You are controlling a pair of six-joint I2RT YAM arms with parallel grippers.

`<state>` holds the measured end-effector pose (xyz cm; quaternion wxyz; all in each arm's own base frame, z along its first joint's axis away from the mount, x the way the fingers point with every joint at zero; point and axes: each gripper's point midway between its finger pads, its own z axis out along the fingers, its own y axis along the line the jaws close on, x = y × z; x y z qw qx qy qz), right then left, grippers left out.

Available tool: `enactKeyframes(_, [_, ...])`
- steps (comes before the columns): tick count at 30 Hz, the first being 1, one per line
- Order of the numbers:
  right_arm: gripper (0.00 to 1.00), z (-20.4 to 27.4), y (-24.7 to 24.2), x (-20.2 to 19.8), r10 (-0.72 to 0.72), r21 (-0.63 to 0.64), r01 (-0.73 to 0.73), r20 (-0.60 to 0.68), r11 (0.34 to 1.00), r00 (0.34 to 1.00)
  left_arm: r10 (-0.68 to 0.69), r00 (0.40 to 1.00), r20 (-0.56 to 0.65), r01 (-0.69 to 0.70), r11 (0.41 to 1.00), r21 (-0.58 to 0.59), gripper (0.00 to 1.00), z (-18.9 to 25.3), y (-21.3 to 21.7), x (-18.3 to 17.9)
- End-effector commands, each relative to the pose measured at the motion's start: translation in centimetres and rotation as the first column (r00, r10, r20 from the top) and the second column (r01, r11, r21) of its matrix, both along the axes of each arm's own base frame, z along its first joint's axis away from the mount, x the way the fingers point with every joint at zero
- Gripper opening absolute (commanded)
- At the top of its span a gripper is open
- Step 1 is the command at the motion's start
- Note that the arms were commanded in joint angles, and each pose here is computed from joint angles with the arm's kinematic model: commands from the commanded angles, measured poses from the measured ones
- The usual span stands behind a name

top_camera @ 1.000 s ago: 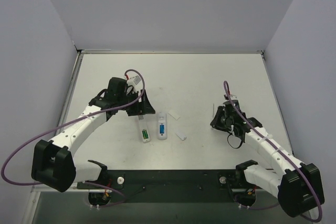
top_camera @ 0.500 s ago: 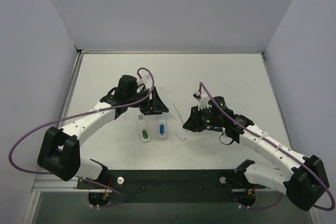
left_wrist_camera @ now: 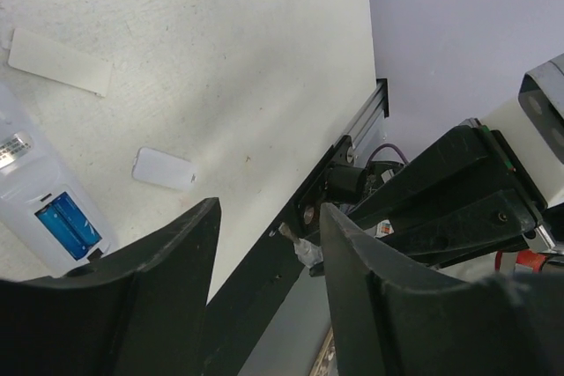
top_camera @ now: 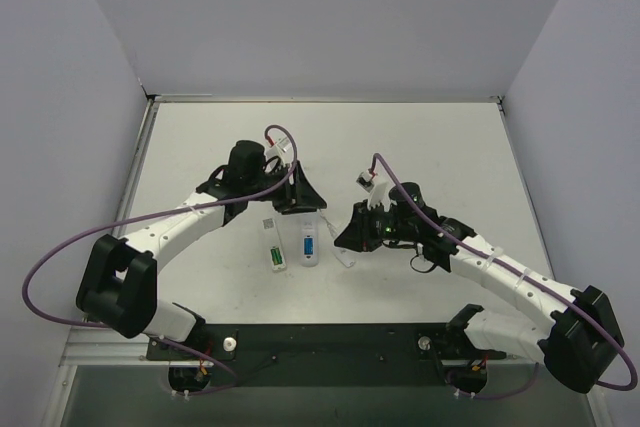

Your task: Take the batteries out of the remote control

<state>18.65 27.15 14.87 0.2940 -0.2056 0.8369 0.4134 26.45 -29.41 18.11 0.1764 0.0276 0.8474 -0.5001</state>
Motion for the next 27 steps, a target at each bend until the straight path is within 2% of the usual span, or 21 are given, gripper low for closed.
enactKeyframes(1, [0.0, 1.8, 1.3, -0.5, 0.054, 0.084, -0.056, 0.019, 0.995, 0.998, -0.017, 0.999, 0.043, 0.02, 0.997, -0.073, 0.56, 2.0, -0.9, 0.4])
enactKeyframes(4, [0.0, 1.6, 1.3, -0.6, 0.055, 0.081, -0.055, 0.004, 0.995, 0.999, -0.024, 0.998, 0.057, 0.029, 0.994, -0.104, 0.41, 2.6, -1.2, 0.4])
enactKeyframes(5, [0.0, 1.5, 1.3, -0.6, 0.053, 0.079, -0.052, 0.001, 0.995, 0.999, -0.025, 0.998, 0.052, 0.03, 0.994, -0.106, 0.29, 2.6, -1.2, 0.3])
enactKeyframes(7, [0.0, 1.4, 1.3, -0.5, 0.045, 0.079, -0.044, -0.003, 0.996, 0.999, -0.023, 0.999, 0.025, 0.025, 0.994, -0.105, 0.15, 2.2, -1.1, 0.0])
enactKeyframes(8, [0.0, 1.5, 1.3, -0.4, 0.043, 0.081, -0.042, 0.0, 0.996, 0.999, -0.023, 1.0, 0.016, 0.025, 0.994, -0.107, 0.0, 2.1, -1.1, 0.0])
enactKeyframes(10, [0.0, 1.7, 1.3, -0.3, 0.035, 0.082, -0.035, 0.005, 0.996, 0.999, -0.023, 1.0, -0.011, 0.022, 0.993, -0.12, 0.0, 2.0, -1.1, -0.4])
enactKeyframes(11, [0.05, 1.6, 1.1, 0.0, 0.016, 0.07, -0.016, 0.009, 0.997, 1.0, -0.015, 1.0, -0.021, 0.012, 0.992, -0.126, 0.0, 2.1, -1.0, -0.4])
enactKeyframes(12, [0.12, 1.9, 0.9, 0.3, 0.003, 0.068, -0.005, 0.029, 0.998, 1.0, -0.001, 0.999, -0.045, -0.005, 0.991, -0.133, 0.0, 2.2, -1.0, -0.4])
enactKeyframes(13, [0.29, 1.9, 0.8, 0.5, -0.008, 0.062, 0.005, 0.043, 0.998, 0.999, 0.017, 0.998, -0.065, -0.025, 0.991, -0.133, 0.0, 2.1, -0.8, -0.3])
enactKeyframes(15, [0.51, 2.9, 0.3, 1.7, -0.064, 0.077, 0.053, 0.141, 0.996, 0.988, 0.065, 0.99, -0.127, -0.084, 0.984, -0.156, 0.0, 2.6, -0.5, 0.0])
enactKeyframes(17, [0.59, 3.4, 0.2, 2.3, -0.103, 0.124, 0.072, 0.262, 0.99, 0.96, 0.097, 0.985, -0.142, -0.126, 0.969, -0.213, 0.0, 3.3, -0.3, 0.3])
enactKeyframes(18, [0.6, 4.4, -0.4, 2.8, -0.151, 0.16, 0.102, 0.339, 0.982, 0.928, 0.122, 0.971, -0.204, -0.172, 0.953, -0.248, 0.0, 3.9, -0.3, 0.5])
enactKeyframes(20, [0.6, 5.9, -0.3, 3.1, -0.179, 0.225, 0.077, 0.477, 0.971, 0.86, 0.155, 0.963, -0.223, -0.22, 0.927, -0.305, 0.0, 4.6, 0.1, 0.8])
enactKeyframes(21, [0.6, 6.7, -0.4, 3.2, -0.196, 0.245, 0.075, 0.515, 0.967, 0.835, 0.188, 0.943, -0.275, -0.276, 0.905, -0.325, 0.0, 4.9, 0.3, 1.2])
enactKeyframes(23, [0.59, 7.8, -0.3, 3.4, -0.2, 0.252, 0.059, 0.581, 0.966, 0.789, 0.214, 0.936, -0.28, -0.313, 0.869, -0.383, 0.0, 6.1, 0.7, 1.5])
enactKeyframes(24, [0.58, 7.8, -0.1, 3.3, -0.184, 0.245, 0.041, 0.6, 0.969, 0.778, 0.241, 0.913, -0.328, -0.363, 0.847, -0.389, 0.0, 5.9, 1.0, 1.7])
enactKeyframes(27, [0.51, 8.7, 0.9, 2.5, -0.144, 0.246, -0.033, 0.664, 0.969, 0.734, 0.264, 0.905, -0.334, -0.399, 0.802, -0.445, 0.0, 7.3, 1.5, 1.7])
